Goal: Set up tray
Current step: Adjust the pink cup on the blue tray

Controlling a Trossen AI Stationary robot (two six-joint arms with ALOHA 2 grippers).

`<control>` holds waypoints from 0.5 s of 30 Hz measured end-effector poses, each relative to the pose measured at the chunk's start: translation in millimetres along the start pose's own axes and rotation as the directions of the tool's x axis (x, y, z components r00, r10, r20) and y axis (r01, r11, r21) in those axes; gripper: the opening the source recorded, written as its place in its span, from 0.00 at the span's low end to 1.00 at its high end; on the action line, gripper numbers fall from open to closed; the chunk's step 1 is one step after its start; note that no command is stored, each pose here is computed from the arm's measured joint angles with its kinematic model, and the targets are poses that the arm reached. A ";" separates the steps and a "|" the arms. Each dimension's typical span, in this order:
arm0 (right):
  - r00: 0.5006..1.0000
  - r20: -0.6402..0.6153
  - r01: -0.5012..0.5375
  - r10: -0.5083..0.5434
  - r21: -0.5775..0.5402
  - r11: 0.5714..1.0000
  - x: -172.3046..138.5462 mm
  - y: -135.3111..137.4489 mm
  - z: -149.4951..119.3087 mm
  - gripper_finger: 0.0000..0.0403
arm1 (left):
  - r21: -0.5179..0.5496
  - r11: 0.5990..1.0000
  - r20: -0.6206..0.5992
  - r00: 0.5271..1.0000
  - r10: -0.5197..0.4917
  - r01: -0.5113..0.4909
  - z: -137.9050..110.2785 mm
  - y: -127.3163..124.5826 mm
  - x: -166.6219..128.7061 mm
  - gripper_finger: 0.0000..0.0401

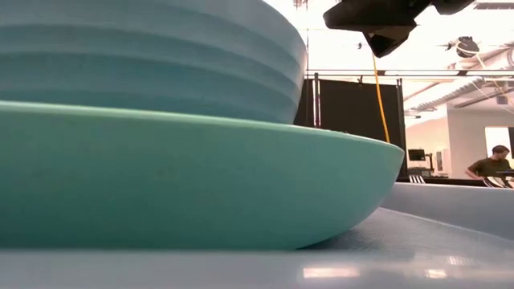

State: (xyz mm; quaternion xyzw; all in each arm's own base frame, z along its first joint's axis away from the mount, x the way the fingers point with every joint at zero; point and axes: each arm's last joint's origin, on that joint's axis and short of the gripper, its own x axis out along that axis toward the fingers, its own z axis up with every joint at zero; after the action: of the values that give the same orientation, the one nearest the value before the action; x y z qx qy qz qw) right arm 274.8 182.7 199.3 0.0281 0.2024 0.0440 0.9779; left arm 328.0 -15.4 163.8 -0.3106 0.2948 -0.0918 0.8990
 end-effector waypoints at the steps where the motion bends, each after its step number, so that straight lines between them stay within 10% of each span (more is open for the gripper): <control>1: 1.000 0.000 0.000 0.000 0.000 1.000 0.0 0.0 0.0 0.30 | 0.015 1.000 -0.017 1.000 0.014 -0.013 2.7 -1.8 -0.7 0.00; 15: 1.000 -0.004 -0.005 0.005 -0.002 1.000 -0.4 0.8 -0.6 0.30 | 0.262 0.950 -0.128 0.970 0.207 -0.168 36.6 -39.7 -3.3 0.00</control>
State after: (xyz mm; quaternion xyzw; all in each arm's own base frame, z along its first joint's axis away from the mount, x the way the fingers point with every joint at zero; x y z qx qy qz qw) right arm 274.1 183.4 199.0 0.0274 0.2043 0.0466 0.9774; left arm 347.5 -27.2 212.8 -0.1574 0.3777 -0.0659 0.9101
